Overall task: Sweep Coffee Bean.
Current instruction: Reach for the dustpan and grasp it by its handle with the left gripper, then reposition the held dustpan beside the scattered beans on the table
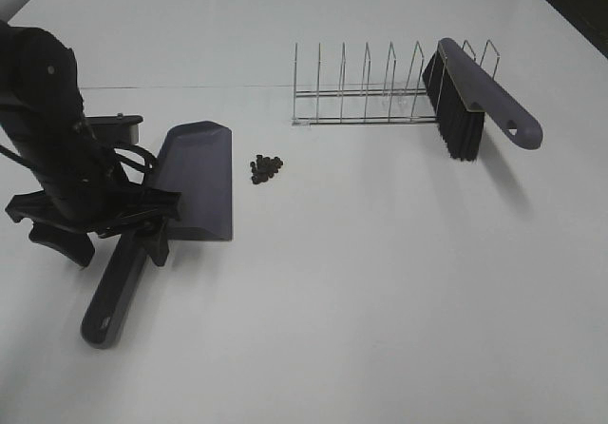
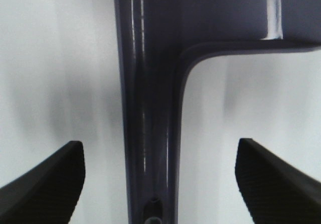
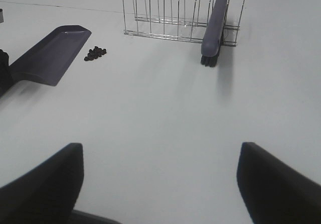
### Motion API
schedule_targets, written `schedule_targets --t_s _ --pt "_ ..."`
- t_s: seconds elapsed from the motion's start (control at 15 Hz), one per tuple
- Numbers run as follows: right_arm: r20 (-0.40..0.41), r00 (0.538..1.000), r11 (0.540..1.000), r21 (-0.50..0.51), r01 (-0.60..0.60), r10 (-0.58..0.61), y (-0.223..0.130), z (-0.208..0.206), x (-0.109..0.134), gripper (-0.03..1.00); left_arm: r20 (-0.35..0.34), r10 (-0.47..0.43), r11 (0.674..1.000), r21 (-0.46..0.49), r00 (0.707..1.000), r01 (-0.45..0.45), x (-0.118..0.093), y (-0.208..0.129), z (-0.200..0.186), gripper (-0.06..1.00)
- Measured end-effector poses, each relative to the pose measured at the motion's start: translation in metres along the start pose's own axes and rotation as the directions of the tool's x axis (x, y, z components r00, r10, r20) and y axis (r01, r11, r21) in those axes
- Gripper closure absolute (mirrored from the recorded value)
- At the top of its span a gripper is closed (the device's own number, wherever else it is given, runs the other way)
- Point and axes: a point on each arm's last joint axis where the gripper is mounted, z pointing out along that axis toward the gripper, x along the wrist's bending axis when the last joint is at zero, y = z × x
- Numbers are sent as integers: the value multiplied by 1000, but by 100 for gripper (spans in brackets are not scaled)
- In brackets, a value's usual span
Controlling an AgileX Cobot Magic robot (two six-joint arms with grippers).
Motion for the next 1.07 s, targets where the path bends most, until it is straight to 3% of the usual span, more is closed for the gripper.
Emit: schedule_targets --t_s 0.27,0.47,0.6,0.73,1.07 --pt "0 1000 1000 0 0 0 0 0 0 26 -23 -18 998 58 1000 20 3 -1 22 19" --pt "0 1000 1000 0 0 0 0 0 0 26 -29 -13 999 52 999 14 3 1 26 24" --pt "0 1000 1000 0 -1 1 0 0 0 26 -32 -11 999 44 999 13 3 2 26 36" --pt "0 1000 1000 0 -1 1 0 0 0 26 -32 -27 999 43 999 28 3 3 27 62" --pt "0 1000 1000 0 -1 1 0 0 0 26 -30 -55 998 41 998 56 3 3 27 67"
